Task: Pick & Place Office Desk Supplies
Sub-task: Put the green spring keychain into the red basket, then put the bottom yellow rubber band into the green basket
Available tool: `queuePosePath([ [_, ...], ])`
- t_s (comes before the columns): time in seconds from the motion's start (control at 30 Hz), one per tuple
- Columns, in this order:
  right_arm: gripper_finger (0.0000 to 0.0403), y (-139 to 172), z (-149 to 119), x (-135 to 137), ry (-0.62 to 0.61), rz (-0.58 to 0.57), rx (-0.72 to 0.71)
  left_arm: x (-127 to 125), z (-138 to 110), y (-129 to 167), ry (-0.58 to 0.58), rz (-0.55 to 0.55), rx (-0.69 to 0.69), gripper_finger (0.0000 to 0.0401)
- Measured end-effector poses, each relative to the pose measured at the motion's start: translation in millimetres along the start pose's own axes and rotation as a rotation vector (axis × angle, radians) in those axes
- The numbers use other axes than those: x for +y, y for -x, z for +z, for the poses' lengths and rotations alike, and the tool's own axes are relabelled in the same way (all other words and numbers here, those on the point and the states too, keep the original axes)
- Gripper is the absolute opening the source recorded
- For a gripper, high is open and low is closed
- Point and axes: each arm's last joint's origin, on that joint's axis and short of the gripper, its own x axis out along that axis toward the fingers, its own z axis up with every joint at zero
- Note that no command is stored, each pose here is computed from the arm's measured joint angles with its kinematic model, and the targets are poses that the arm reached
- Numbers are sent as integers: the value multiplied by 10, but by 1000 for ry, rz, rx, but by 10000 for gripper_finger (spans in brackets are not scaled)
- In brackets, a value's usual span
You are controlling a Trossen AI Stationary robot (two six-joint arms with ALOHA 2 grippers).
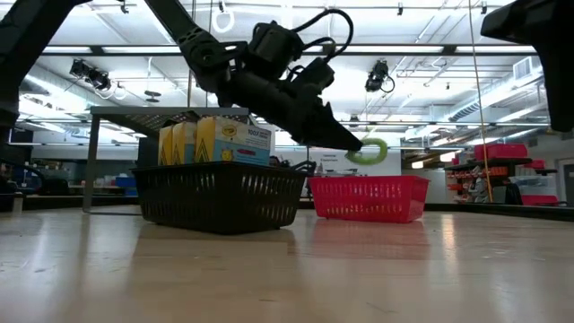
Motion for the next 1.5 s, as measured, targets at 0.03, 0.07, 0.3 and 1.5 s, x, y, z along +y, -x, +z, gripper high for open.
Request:
queuePosePath([
  [0.03, 172, 0, 0, -1, -4, 0, 1, 0, 1, 0, 8, 0, 0, 76],
  [0.07, 172, 0, -2, -2, -4, 1, 4, 1, 3, 0, 13, 0, -1, 91],
  [0.3, 172, 0, -3, 0, -10, 7, 9, 14, 6, -2, 29, 43, -1, 185],
  [1.5, 172, 3, -30, -2, 3, 9, 38, -2215, 280, 865, -221, -640, 322, 194],
])
